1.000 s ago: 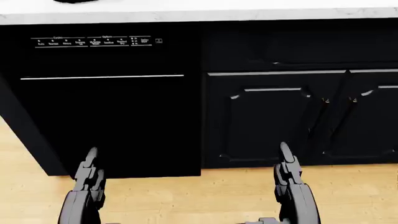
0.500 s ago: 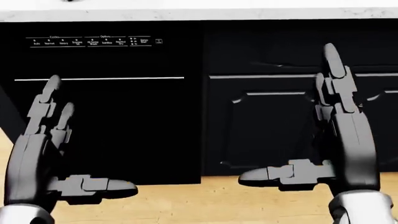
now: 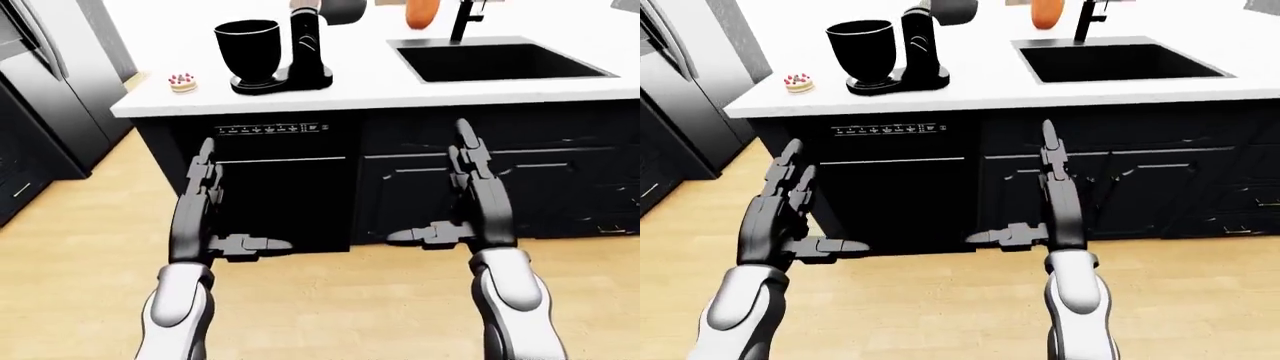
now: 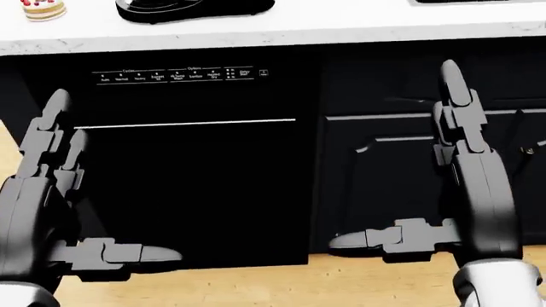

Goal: Place the cake in the stand mixer bowl.

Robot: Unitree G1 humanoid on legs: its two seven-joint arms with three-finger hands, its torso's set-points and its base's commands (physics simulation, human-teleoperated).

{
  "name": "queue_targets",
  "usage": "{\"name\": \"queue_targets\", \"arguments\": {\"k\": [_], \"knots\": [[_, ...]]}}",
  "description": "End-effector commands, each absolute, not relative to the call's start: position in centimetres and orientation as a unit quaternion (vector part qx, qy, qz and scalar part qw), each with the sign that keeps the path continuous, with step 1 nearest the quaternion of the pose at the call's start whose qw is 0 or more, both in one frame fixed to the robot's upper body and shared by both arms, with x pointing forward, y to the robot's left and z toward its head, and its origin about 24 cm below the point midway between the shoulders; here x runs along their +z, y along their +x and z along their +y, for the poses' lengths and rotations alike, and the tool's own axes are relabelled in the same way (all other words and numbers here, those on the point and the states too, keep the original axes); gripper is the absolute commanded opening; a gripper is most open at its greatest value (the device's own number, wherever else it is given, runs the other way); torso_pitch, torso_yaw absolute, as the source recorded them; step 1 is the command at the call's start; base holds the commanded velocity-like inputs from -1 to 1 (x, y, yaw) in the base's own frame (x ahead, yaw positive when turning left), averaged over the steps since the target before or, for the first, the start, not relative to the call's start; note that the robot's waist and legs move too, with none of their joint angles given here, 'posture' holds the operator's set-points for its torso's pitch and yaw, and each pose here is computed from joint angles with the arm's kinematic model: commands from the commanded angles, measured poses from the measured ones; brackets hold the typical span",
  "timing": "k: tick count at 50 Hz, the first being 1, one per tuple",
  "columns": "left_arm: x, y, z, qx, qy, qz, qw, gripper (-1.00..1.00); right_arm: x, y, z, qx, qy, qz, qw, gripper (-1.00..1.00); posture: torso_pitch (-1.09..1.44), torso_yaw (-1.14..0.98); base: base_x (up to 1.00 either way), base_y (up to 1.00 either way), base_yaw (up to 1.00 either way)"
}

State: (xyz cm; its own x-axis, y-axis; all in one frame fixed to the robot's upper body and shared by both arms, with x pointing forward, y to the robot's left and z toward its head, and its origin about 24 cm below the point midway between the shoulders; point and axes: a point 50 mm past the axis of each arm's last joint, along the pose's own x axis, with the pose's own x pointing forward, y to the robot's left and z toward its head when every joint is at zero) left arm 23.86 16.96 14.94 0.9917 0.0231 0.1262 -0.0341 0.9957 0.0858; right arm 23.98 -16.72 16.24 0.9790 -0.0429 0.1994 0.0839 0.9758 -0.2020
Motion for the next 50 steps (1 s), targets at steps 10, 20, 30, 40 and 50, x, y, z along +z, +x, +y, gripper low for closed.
{"name": "queue_targets", "arguments": {"k": [10, 20, 30, 40, 50], "knots": [[16.9, 23.1, 16.1, 0.000, 0.055, -0.119, 0.991, 1.00, 17.9, 23.6, -16.5, -0.037, -0.115, -0.144, 0.982, 1.00, 0.00, 0.00, 0.00, 0.37, 0.00], [16.7, 23.1, 16.3, 0.002, 0.057, -0.117, 0.992, 1.00, 18.2, 23.5, -16.5, -0.040, -0.120, -0.148, 0.981, 1.00, 0.00, 0.00, 0.00, 0.37, 0.00], [17.1, 22.9, 16.8, 0.013, 0.062, -0.122, 0.990, 1.00, 18.4, 23.4, -16.2, -0.044, -0.129, -0.148, 0.980, 1.00, 0.00, 0.00, 0.00, 0.37, 0.00], [17.5, 22.5, 16.7, 0.014, 0.063, -0.127, 0.990, 1.00, 18.4, 23.3, -16.2, -0.044, -0.130, -0.147, 0.980, 1.00, 0.00, 0.00, 0.00, 0.37, 0.00], [17.6, 22.5, 16.8, 0.018, 0.063, -0.133, 0.989, 1.00, 18.3, 23.3, -16.3, -0.044, -0.130, -0.147, 0.980, 1.00, 0.00, 0.00, 0.00, 0.37, 0.00]]}}
